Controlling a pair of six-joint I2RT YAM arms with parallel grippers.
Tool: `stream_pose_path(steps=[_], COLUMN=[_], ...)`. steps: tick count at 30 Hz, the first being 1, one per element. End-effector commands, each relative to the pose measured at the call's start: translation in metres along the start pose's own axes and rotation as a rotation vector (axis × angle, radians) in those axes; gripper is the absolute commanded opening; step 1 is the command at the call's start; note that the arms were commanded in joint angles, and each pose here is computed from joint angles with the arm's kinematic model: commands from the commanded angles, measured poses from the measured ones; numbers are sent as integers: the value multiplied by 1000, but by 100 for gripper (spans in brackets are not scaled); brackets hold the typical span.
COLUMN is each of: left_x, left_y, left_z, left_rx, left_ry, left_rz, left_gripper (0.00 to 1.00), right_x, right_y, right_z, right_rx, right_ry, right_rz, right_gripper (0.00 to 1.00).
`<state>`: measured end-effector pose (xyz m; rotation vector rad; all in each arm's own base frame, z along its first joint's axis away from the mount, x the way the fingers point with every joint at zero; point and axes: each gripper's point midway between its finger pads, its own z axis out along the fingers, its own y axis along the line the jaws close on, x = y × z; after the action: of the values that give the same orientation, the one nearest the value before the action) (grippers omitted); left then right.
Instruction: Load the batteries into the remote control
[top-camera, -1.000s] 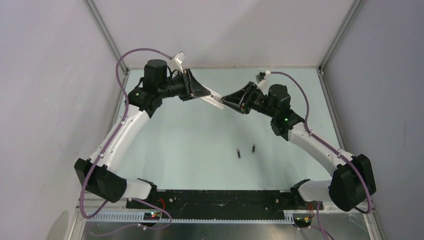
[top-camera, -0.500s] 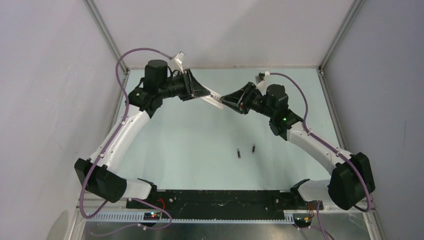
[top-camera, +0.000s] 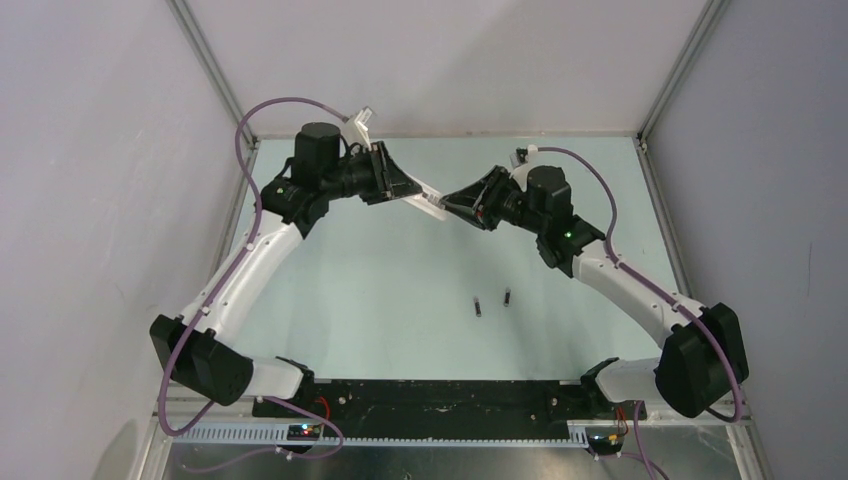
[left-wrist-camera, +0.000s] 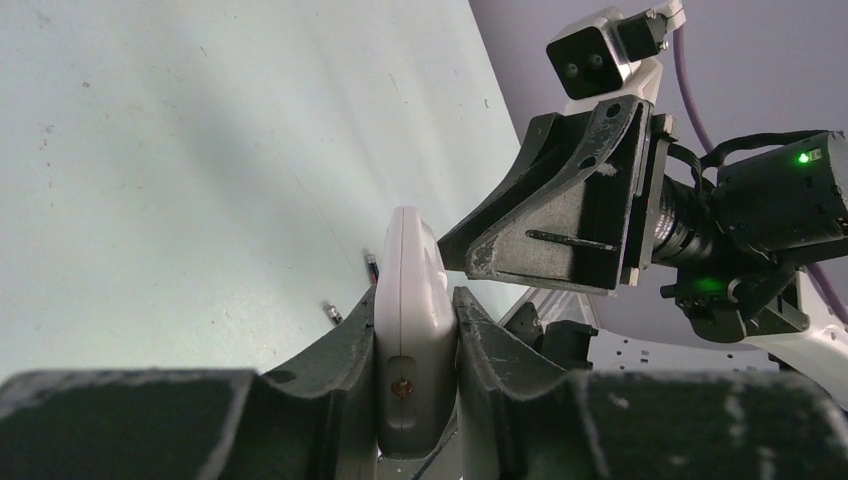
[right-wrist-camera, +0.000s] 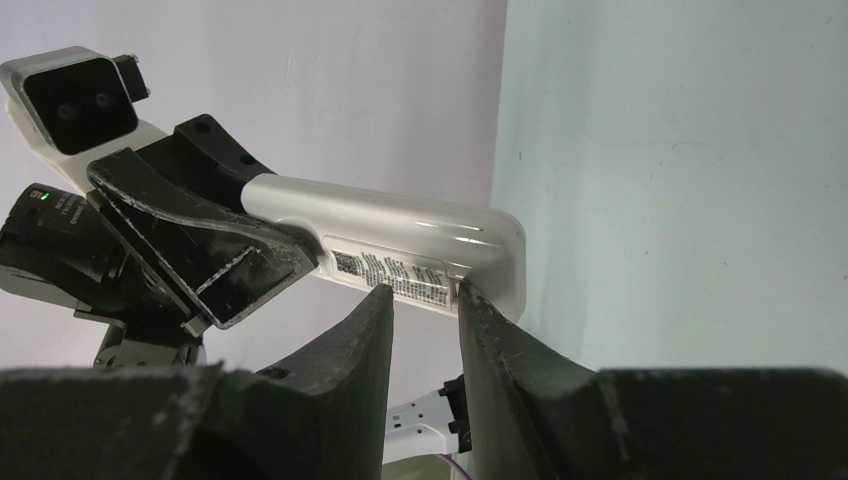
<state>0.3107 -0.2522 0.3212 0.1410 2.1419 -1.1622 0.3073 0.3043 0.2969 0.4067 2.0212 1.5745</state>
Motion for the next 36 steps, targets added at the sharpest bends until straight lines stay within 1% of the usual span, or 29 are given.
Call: stream_pose_path(steps=[1,7,11,15,20,25,27,36], left_x=[-7,-9,-10,-11,-11,-12,-12,-3], left_y=[-31,-41,-47,-50,-50,-50,-48,-34], left_z=[-11,-14,-15,-15,-14,-14,-13,-5], left_rx=[91,123,145,158,159,157,154,121], left_ry=[-41,-43,-45,-45,-45,-48,-47,-25], left_rz=[72,59,44,35,25,23,21,-7], left_gripper=[0,0,0,0,0,0,0,0], right_x=[-5,-5,-1,4,6,8,8,12], right_y=[6,2,6,20,40,49,58,74], right_z=[8,14,18,21,19,16,13,7], right_rx=[4,9,-20,-111,-230,-293,-345,-457], right_ry=[-13,-4,19,58,70,82,84,120], right_rz=[-24,-10,10,32,28,46,39,36], right_gripper=[34,34,34,33,31,30,29,26])
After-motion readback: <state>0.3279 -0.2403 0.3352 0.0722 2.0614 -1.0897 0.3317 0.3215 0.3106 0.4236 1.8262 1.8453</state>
